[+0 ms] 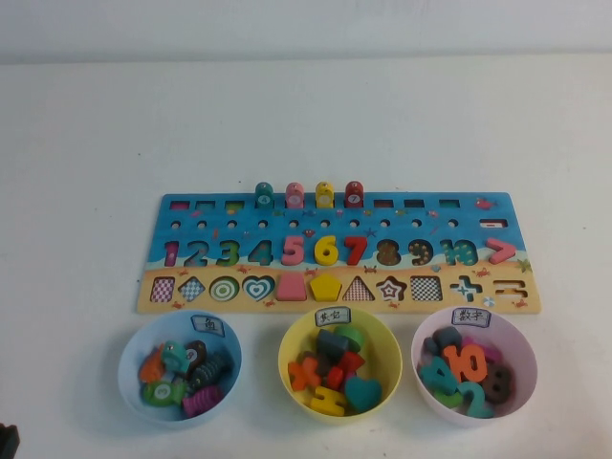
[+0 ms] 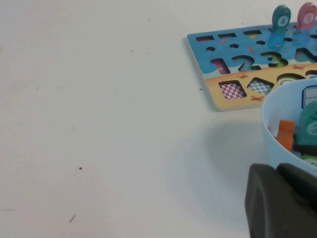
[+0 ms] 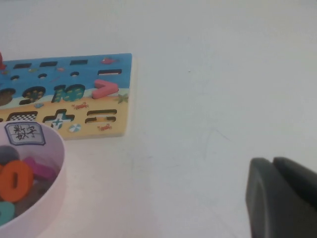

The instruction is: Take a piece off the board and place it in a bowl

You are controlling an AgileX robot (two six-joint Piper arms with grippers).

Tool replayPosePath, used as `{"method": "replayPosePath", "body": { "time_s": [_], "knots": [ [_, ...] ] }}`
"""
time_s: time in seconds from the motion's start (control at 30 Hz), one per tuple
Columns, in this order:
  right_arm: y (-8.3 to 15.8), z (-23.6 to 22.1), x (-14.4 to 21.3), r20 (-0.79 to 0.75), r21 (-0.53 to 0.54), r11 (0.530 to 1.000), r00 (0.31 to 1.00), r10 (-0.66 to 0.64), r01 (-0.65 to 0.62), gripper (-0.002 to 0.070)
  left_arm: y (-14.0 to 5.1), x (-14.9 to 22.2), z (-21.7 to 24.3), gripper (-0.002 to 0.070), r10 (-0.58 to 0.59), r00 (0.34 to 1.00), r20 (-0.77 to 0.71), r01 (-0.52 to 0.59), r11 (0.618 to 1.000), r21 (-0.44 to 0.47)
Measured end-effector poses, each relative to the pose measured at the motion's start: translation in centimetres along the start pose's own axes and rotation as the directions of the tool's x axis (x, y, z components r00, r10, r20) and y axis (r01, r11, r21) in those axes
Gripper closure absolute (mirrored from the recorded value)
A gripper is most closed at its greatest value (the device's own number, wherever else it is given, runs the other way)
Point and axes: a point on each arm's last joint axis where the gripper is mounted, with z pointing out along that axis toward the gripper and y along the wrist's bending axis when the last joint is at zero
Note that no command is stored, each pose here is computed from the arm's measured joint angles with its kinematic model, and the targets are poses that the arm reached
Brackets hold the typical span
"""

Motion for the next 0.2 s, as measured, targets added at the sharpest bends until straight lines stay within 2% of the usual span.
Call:
{"method": "replayPosePath", "body": {
  "time_s": [0.2],
  "knots": [
    [-0.07,0.0,0.05,-0.005,0.01,1.0,1.0,-0.006,0.006,0.0693,0.0,0.0,0.0,0.0678,0.0,1.0,0.0,0.0,1.0,0.0]
  ]
}}
